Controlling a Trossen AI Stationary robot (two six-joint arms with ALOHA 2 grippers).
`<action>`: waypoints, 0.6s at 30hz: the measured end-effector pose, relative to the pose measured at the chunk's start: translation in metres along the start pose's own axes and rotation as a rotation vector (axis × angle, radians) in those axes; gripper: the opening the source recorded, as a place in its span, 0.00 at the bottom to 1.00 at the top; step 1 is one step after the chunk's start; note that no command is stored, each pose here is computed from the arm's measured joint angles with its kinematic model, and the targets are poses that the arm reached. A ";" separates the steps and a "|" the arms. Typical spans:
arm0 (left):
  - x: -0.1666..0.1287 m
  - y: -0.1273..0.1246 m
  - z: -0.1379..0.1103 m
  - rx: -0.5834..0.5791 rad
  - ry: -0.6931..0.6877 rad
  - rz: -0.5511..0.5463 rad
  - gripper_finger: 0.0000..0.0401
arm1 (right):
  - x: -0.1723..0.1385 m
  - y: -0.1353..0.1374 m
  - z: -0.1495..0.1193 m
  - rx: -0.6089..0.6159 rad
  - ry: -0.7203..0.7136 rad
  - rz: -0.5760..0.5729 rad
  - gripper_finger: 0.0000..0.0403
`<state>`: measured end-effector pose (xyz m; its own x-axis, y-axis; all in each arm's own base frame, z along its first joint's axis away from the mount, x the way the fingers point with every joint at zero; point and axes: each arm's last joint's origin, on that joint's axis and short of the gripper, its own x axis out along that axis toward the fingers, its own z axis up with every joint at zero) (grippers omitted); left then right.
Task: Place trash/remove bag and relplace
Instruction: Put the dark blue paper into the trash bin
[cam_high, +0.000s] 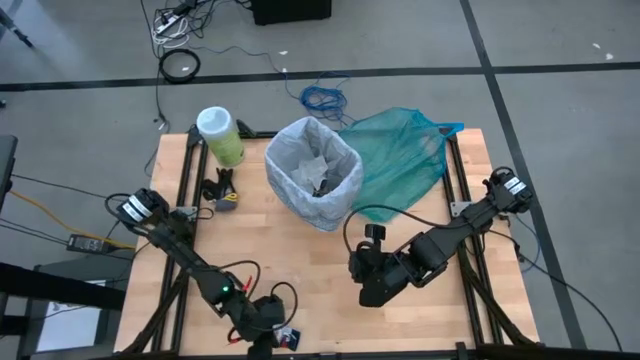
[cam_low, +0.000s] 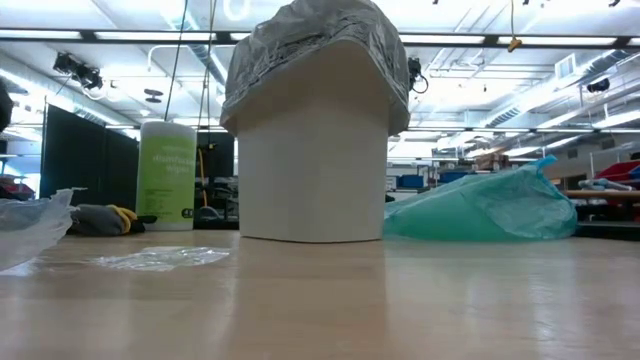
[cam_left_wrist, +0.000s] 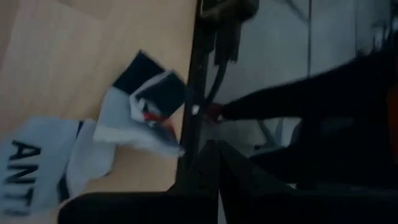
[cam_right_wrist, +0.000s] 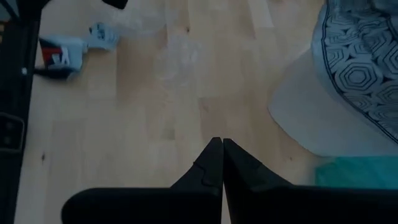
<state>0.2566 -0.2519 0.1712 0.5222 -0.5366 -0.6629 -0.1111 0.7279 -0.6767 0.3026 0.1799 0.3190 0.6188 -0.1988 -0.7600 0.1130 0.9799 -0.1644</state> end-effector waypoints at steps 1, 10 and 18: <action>0.002 0.000 -0.001 -0.019 -0.023 0.004 0.02 | 0.000 0.000 -0.001 -0.011 0.005 -0.002 0.00; 0.035 0.014 -0.004 -0.127 -0.021 -0.025 0.02 | -0.003 0.002 -0.008 -0.074 0.054 -0.013 0.00; 0.050 0.045 0.012 -0.179 -0.029 0.106 0.01 | -0.009 0.001 -0.011 -0.087 0.064 -0.011 0.00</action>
<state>0.2881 -0.2404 0.1114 0.5232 -0.4468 -0.7257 -0.3139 0.6906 -0.6515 0.2884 0.1828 0.3186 0.5670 -0.2129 -0.7957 0.0498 0.9731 -0.2249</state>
